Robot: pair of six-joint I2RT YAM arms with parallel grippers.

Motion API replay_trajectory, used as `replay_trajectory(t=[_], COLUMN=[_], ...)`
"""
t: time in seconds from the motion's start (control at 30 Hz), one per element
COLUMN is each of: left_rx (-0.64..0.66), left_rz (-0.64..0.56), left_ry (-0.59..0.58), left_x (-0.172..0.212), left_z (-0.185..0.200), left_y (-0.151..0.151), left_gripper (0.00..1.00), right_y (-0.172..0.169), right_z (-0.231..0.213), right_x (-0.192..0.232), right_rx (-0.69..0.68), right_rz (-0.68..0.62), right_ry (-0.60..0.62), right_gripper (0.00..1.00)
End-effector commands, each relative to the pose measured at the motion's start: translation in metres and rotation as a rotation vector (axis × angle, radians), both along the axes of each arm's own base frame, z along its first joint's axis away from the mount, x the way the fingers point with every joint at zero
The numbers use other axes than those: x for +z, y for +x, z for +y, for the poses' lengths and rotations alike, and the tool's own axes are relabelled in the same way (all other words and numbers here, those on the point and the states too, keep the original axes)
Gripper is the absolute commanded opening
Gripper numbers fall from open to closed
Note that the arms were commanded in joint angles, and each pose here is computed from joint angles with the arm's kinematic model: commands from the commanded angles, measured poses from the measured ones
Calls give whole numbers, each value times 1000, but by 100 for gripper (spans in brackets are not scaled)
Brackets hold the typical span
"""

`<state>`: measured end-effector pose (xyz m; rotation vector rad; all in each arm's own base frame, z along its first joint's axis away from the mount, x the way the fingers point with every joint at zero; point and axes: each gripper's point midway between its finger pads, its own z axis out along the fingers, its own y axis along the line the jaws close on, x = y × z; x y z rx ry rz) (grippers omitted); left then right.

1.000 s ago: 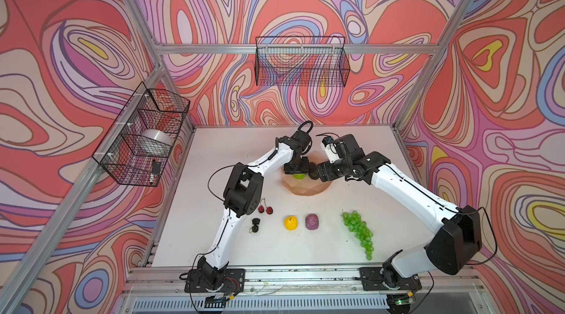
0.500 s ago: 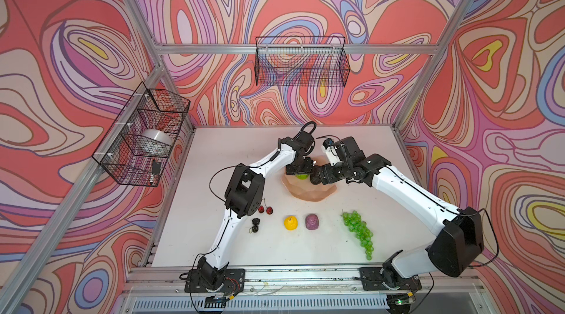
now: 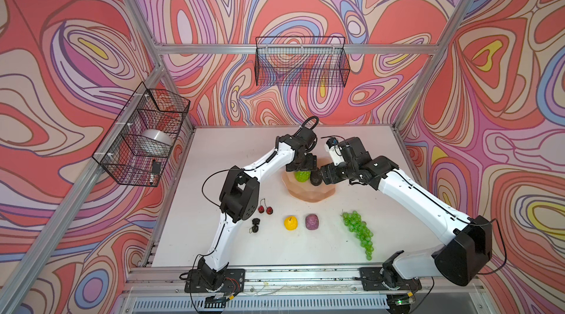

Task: Place and organize the fake fruits in the fruit bowl
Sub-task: 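Lower the green fruit into the bowl beside the dark fruit and open the left gripper, then grasp the purple plum with the right gripper while the left gripper withdraws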

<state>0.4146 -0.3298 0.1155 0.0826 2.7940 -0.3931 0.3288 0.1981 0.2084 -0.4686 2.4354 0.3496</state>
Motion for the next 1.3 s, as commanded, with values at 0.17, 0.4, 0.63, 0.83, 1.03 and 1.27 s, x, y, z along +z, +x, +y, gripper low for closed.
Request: replay_trajectory(t=[0.17, 0.4, 0.63, 0.83, 1.03, 1.27], left_rx=[-54, -98, -37, -4, -8, -6], left_rz=[-36, -43, -60, -75, -67, -80], left_ry=[14, 43, 19, -17, -9, -28], left_x=[41, 53, 55, 54, 57, 61], left_z=[20, 53, 90, 104, 106, 108], left_y=[-25, -66, -109, -127, -129, -134], left_gripper=[88, 88, 87, 87, 87, 87], right_y=[-29, -86, -142, -143, -132, -122], right_z=[1, 16, 43, 52, 68, 74], right_x=[-6, -56, -106, -134, -157, -168], right_rx=[-56, -48, -23, -26, -11, -1], right_rz=[78, 220, 376, 406, 439, 428], right_ry=[48, -56, -107, -130, -193, -222], right_gripper=[75, 73, 72, 74, 73, 73])
